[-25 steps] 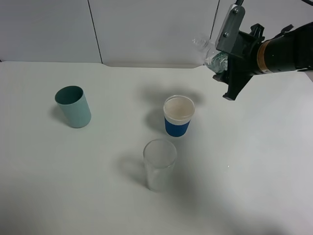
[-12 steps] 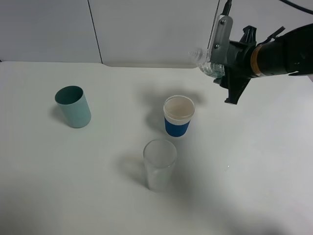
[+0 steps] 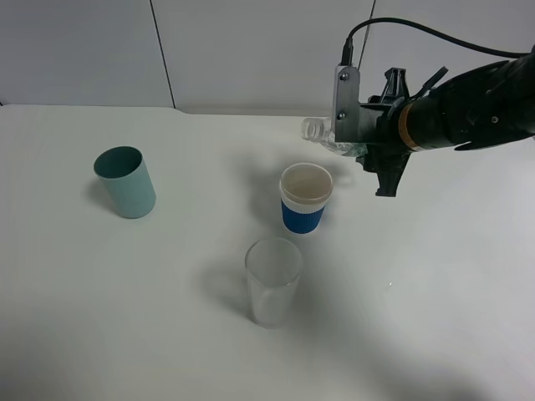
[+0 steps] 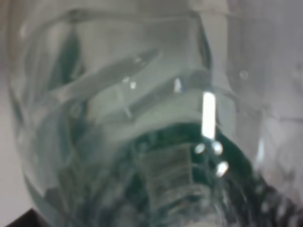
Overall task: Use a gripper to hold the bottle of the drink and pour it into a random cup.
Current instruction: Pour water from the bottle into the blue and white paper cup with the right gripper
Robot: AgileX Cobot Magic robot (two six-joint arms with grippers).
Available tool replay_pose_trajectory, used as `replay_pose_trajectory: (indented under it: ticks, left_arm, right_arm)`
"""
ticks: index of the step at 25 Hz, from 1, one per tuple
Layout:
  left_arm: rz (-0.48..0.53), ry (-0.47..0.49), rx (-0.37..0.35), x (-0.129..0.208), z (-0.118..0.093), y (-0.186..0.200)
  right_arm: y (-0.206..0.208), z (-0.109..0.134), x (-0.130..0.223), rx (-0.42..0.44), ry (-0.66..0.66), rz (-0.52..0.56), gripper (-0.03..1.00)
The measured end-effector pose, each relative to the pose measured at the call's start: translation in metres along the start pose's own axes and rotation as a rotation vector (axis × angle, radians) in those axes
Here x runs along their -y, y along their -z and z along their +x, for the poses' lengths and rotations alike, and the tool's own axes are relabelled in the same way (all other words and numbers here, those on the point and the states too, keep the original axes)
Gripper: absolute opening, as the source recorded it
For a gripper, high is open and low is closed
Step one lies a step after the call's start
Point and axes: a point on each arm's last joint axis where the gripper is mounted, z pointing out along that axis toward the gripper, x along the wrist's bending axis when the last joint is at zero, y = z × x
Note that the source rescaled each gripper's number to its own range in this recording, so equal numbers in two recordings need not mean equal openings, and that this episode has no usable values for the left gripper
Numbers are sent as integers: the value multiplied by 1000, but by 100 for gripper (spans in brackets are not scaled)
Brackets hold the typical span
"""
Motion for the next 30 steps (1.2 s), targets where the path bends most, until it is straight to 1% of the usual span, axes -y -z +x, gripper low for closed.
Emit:
replay_pose_trajectory:
  ticks: [6, 9, 15, 24, 30]
  left_arm:
    - [0, 1, 0, 0, 0, 0]
    - [0, 1, 0, 0, 0, 0]
    - [0, 1, 0, 0, 0, 0]
    - [0, 0, 0, 0, 0, 0]
    - [0, 0, 0, 0, 0, 0]
  right_arm:
    - [0, -2, 5, 22, 2, 54, 0]
    - [0, -2, 6, 26, 33, 67, 0]
    - [1, -1, 4, 26, 136, 75, 0]
    - [1, -2, 5, 36, 169, 106, 0]
    - [1, -2, 6, 35, 222, 113, 0]
